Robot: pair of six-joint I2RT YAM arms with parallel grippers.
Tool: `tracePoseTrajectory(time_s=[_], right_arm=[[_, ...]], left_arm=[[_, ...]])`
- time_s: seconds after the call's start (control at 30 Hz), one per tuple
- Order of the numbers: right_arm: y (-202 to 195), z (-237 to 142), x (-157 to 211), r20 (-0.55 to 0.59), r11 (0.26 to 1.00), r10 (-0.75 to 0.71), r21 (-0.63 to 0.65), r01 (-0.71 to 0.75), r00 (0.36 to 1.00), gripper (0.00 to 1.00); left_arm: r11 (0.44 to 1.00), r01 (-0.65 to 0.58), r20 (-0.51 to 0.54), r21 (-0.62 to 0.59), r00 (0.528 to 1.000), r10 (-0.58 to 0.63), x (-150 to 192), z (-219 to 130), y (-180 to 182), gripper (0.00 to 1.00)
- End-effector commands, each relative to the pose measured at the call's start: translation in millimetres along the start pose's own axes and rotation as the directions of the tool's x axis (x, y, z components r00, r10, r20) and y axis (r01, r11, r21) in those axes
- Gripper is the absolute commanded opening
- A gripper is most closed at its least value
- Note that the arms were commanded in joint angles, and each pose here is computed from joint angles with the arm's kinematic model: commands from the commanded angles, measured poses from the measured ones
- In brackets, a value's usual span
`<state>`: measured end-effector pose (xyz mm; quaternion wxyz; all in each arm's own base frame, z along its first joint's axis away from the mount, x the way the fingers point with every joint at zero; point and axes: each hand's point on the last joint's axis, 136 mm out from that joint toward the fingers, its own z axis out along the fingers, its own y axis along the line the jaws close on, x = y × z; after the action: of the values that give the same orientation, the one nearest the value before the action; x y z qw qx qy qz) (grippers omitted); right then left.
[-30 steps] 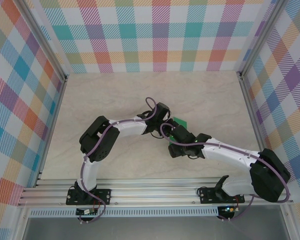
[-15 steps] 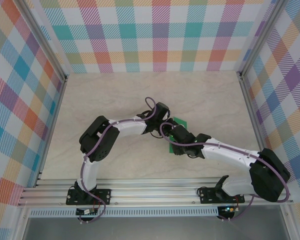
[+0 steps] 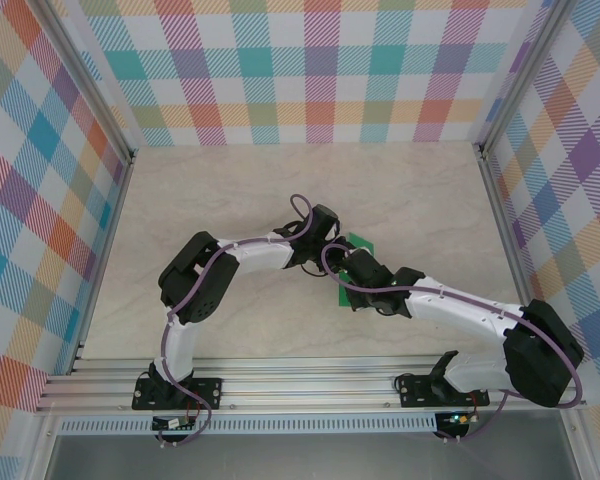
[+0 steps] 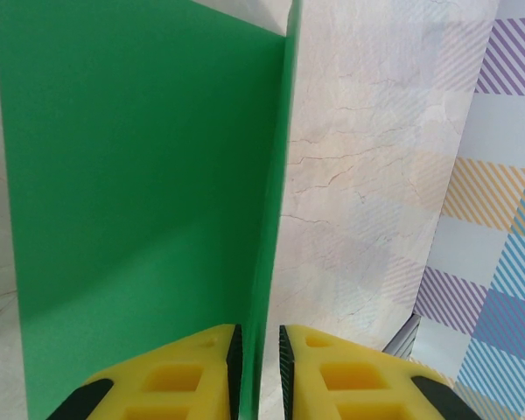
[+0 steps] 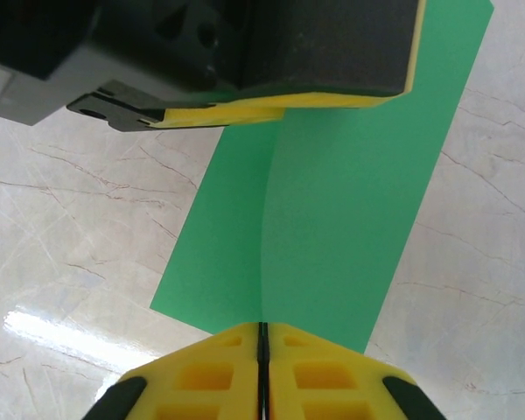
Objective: Fold a paper plane with a square sheet of paper (pick it up from the middle)
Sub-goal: Fold the triangle a second time at the center of the table.
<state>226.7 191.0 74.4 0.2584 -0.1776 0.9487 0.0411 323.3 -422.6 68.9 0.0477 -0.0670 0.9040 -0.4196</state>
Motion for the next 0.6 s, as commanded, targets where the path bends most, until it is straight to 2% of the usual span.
tracePoseTrajectory(time_s=[0.0, 0.13, 0.37, 0.57], right_arm=[[2.5, -0.8, -2.9, 0.006, 1.0, -0.002, -0.024, 0.002, 1.0, 0.06], [9.4, -1.1, -5.5, -0.007, 0.991, 0.028, -0.13, -0.029, 1.0, 0.04], [15.4, 6.6, -12.0, -0.1, 0.915, 0.131, -0.372, -0.159, 0.986, 0.05], [4.1, 12.5, -18.3, -0.178, 0.871, 0.172, -0.432, -0.233, 0.969, 0.07]], left_arm=[[1.0, -0.006, 0.015, 0.0, 1.0, 0.006, -5.7, -7.7, -6.7, 0.22], [0.999, -0.012, 0.057, -0.043, 0.998, 0.014, -9.3, -16.1, 0.2, 0.26], [0.991, -0.012, 0.16, -0.137, 0.987, 0.034, -15.6, -40.2, 18.5, 0.45], [0.984, -0.009, 0.194, -0.179, 0.98, 0.045, -13.7, -51.7, 31.5, 0.46]])
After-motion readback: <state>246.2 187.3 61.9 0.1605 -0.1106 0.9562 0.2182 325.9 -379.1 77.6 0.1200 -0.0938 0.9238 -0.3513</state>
